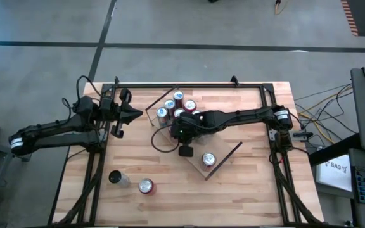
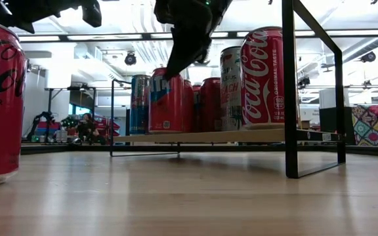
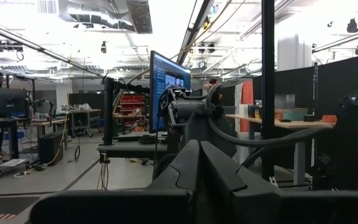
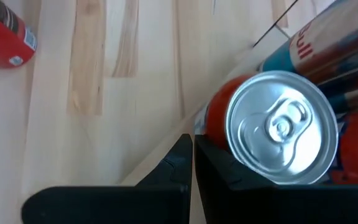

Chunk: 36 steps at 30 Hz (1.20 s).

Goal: Place canned beverage on shelf
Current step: Put the orange soda can on the shelf aligned with the orange soda can on the shelf

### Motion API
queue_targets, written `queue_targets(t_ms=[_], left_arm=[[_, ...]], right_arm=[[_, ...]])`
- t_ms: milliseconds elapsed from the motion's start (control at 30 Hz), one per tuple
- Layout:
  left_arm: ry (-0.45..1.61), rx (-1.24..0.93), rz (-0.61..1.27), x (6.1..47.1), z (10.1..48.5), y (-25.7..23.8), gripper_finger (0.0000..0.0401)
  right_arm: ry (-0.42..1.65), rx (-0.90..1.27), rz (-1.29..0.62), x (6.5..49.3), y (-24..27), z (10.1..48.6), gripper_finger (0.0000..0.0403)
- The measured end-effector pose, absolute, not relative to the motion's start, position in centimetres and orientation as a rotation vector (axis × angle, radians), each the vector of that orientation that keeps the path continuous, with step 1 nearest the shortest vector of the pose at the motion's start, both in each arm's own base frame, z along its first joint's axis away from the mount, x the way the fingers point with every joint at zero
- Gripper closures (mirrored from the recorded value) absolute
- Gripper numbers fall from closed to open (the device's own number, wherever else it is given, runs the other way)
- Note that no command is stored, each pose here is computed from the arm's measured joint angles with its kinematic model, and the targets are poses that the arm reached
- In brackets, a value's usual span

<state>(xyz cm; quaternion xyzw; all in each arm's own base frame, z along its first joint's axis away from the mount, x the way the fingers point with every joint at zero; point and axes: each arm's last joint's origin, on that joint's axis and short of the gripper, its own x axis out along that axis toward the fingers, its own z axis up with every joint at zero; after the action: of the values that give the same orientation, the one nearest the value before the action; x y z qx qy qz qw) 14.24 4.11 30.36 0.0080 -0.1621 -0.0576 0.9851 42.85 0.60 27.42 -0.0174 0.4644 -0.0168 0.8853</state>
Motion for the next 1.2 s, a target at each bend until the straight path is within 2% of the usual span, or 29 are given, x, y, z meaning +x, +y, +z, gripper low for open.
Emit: queue_targets(t_ms=[233,533,1200], left_arm=[[-0.326,0.016,-0.115,14.2,30.4,4.1,0.0401],[-0.324,0.016,-0.115,14.2,30.3,4.1,0.0401],[-0.321,0.025,-0.113,14.3,30.3,4.1,0.0401]], right_arm=[[0.932,-0.038,-0.048,43.1,0.3,27.6,0.0394],[1.038,-0.014,-0.051,42.1,0.2,28.2,0.0394],[0.941,-0.075,-0.118,44.0,-0.3,27.0,0.0394]])
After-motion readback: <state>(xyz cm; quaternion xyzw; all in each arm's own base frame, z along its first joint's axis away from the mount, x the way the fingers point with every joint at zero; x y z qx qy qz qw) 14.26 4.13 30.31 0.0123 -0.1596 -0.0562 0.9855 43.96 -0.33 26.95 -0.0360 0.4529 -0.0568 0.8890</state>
